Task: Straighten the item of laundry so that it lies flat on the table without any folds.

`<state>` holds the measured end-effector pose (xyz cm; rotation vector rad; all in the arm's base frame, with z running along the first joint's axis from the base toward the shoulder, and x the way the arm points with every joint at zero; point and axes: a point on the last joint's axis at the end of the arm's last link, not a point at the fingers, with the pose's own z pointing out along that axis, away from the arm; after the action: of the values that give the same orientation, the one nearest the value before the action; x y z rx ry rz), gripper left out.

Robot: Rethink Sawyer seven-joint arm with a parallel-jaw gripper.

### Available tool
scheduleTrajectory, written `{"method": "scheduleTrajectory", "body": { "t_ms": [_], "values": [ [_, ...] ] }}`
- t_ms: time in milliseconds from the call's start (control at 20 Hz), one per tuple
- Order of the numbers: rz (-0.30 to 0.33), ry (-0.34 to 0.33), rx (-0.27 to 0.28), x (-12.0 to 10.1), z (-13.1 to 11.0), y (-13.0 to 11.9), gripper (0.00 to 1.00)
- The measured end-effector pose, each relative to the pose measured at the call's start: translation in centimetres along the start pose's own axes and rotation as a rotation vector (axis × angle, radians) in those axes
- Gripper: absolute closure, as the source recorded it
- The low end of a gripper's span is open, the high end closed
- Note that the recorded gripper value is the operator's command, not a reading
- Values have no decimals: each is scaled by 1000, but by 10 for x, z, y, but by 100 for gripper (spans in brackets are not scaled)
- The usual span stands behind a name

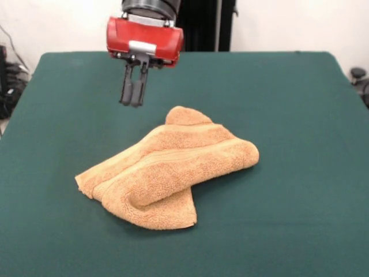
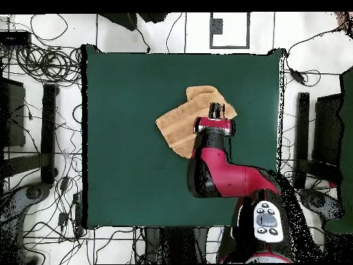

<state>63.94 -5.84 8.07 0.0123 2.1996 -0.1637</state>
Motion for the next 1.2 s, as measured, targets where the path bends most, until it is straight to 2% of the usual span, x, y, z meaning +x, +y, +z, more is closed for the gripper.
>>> {"method": "scheduleTrajectory", "body": {
  "t_ms": [100,150,350,550,600,800,1050,1100,1200],
  "values": [
    [21,49,-5,1,-1,-12,100],
    [36,109,-1,5,-5,-31,100],
    [55,266,60,23,-23,-99,100],
    [71,363,134,42,-43,-160,100],
    [73,370,142,45,-45,-166,100],
    [65,367,134,49,-43,-165,100],
    [43,311,65,60,-19,-133,100],
    [39,278,35,65,-8,-120,100],
    [38,247,8,71,2,-108,100]
  ]
}}
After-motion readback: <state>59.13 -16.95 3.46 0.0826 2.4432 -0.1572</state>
